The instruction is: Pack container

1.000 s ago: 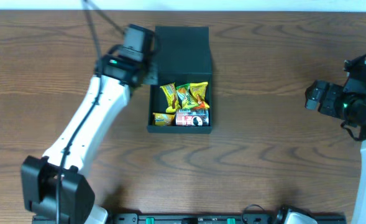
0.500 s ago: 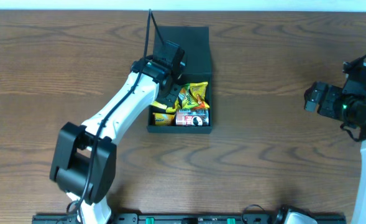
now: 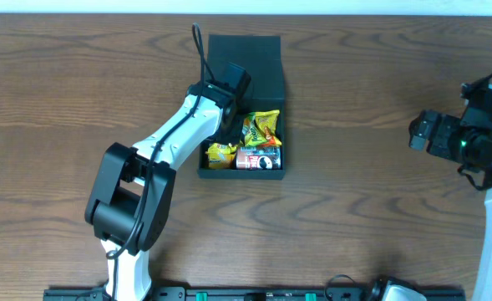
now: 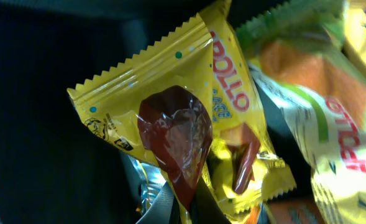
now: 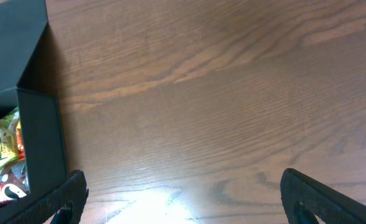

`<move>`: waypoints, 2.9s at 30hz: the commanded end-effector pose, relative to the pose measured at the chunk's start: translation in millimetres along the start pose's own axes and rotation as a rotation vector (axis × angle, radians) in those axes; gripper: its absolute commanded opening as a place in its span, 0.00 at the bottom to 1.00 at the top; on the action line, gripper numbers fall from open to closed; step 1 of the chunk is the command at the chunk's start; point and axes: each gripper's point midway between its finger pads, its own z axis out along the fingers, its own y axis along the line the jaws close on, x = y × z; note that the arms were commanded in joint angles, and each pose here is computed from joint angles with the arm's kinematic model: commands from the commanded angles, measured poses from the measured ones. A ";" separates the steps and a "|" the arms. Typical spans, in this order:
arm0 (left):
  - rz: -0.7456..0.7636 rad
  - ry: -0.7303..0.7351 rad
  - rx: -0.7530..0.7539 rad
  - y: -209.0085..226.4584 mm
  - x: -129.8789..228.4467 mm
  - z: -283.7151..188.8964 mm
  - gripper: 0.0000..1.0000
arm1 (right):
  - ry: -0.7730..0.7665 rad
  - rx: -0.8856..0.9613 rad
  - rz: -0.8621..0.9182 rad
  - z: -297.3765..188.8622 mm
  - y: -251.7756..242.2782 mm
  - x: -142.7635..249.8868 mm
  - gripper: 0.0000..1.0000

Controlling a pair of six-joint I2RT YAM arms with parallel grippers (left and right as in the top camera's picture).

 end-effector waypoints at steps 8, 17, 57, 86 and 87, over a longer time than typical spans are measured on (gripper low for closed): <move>-0.073 -0.046 -0.009 0.0 -13.7 18.0 0.06 | -0.008 -0.004 -0.009 -2.3 -0.7 -1.7 0.99; 0.015 -0.040 -0.016 1.0 -12.3 18.3 0.42 | -0.009 -0.004 -0.010 -2.3 -0.7 -2.0 0.99; -0.096 -0.463 -0.229 114.6 -60.7 -270.0 0.95 | -0.044 -0.020 0.037 -2.4 2.9 -10.9 0.99; -0.251 -0.915 -0.119 146.6 132.6 -420.5 0.95 | -0.072 -0.059 -0.058 -28.2 18.9 1.1 0.99; -0.248 -0.917 -0.112 145.6 133.9 -421.1 0.95 | -0.072 -0.059 -0.058 -28.2 18.9 1.1 0.99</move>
